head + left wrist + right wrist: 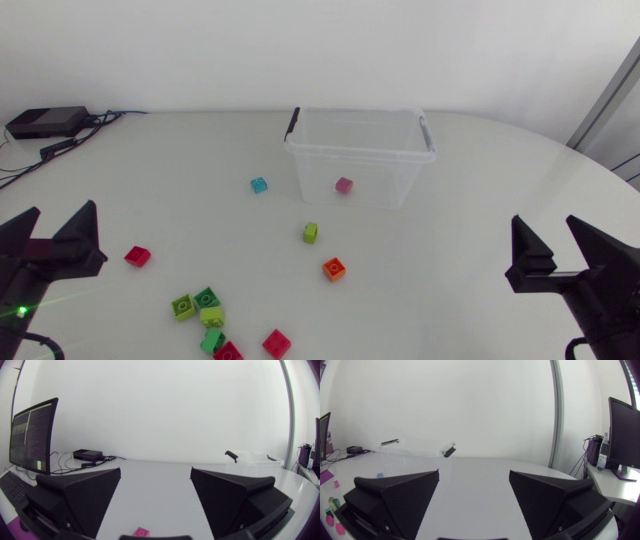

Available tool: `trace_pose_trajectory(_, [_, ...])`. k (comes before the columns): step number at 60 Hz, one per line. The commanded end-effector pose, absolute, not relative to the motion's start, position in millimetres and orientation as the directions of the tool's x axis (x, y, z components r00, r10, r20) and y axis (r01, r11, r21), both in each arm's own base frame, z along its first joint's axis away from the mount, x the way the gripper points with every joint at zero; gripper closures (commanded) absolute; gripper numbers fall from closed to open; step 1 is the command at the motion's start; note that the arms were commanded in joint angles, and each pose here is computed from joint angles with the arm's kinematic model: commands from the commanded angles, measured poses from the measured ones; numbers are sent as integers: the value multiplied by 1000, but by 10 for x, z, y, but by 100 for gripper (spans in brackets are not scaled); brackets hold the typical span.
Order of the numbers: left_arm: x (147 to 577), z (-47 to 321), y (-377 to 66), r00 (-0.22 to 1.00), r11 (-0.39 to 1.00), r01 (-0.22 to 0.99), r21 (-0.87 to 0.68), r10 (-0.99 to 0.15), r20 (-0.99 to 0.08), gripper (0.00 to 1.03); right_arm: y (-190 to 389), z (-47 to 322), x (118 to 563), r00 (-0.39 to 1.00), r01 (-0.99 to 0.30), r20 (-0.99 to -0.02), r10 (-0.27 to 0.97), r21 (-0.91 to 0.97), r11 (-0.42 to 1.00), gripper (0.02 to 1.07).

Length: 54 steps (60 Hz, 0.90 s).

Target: Pick up the duplo bricks and place them in the container

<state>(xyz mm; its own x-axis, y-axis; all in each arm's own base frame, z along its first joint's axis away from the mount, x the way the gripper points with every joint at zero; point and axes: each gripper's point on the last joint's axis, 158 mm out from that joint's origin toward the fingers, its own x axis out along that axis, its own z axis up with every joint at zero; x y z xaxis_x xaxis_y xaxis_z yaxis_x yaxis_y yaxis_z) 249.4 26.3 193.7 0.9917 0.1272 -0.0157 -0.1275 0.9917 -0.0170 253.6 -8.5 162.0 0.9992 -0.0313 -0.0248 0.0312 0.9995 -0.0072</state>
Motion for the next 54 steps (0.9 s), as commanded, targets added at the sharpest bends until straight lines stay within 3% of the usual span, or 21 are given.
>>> trace_pose_trajectory(1, [2505, 2138, 226, 994, 994, -112, -8, 112, -13, 7, -77, 1821, 2522, 999, 30, 18, -30, -17, 999, 6])
trace_pose_trajectory(16, [2711, 2251, 192, 983, 995, -97, -10, 95, -159, 8, -4, 2036, 2666, 998, -2, -57, 2, 2, 1000, 6])
trace_pose_trajectory(26, [2911, 2012, 160, 921, 995, -94, -12, 82, -381, 11, 45, 2037, 2847, 988, -18, -151, 22, 30, 999, 6])
trace_pose_trajectory(31, [2957, 1821, 125, 862, 997, -77, -1, 66, -502, 11, 84, 1992, 2908, 981, -30, -192, 36, 34, 999, 6])
trace_pose_trajectory(47, [3096, 1366, 208, 663, 997, -27, 77, 75, -745, 11, 206, 1714, 3122, 934, -60, -348, 76, 57, 997, 6])
trace_pose_trajectory(54, [3121, 1008, 282, 514, 991, 55, 125, 79, -854, 10, 262, 1507, 3174, 896, -77, -431, 104, 79, 994, 6])
